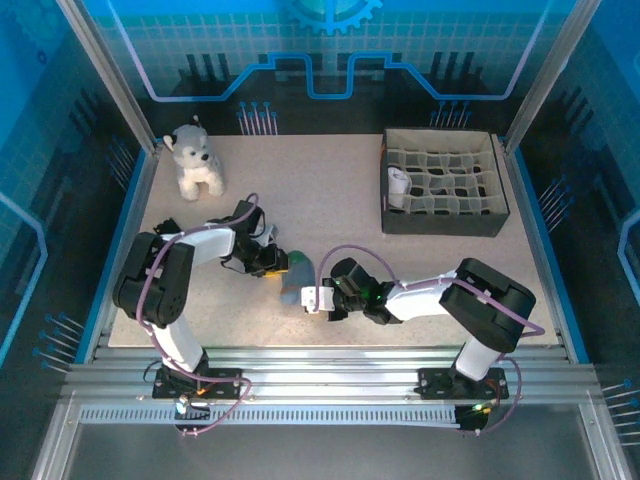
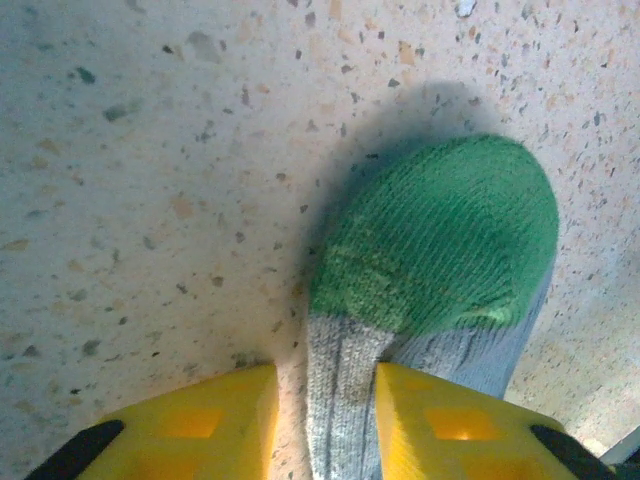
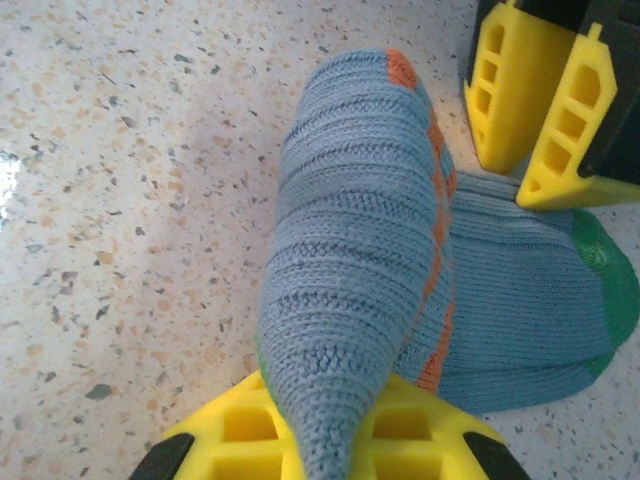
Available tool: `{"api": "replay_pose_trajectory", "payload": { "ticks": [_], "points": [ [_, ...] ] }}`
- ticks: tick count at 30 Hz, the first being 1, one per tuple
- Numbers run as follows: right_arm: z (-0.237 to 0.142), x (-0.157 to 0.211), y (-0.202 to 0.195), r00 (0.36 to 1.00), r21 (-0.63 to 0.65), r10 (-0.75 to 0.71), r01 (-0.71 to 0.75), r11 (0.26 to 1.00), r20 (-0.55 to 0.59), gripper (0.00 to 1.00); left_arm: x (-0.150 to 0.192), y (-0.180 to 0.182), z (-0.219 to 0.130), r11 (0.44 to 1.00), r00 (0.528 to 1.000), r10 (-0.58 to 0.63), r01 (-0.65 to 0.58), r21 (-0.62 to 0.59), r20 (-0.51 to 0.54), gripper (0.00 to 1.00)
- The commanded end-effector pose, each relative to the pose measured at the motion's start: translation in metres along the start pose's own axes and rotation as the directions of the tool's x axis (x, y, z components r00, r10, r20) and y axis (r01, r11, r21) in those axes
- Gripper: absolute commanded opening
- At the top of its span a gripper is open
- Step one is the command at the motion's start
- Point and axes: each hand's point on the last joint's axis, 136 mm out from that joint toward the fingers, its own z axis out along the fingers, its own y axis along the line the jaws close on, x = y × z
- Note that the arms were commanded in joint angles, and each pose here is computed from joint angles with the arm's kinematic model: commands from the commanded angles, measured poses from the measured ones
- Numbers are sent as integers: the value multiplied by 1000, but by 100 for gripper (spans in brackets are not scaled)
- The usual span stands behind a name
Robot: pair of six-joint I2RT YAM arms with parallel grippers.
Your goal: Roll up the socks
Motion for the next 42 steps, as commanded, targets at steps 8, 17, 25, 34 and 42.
{"api": "replay_pose_trajectory", "payload": {
  "ticks": [8,17,25,34,42],
  "points": [
    [-5,1,22,994,-191,93,-102,976,-57,0,-15,-48,20,980,992,123,-123,159,7,18],
    [-9,-7,19,961,-322,246,-275,906,-127,0,-18,-46,23,979,989,146,-146,141,5,18],
    [-4,-1,18,876,-365,421,-481,797,-234,0,-23,-45,18,981,987,160,-161,111,11,18],
    [3,15,10,696,-357,610,-718,598,-379,0,-27,-54,0,962,968,244,-249,115,59,23],
    [7,26,9,632,-325,632,-774,543,-449,0,-39,-61,-40,927,923,350,-366,82,162,30]
  ]
}}
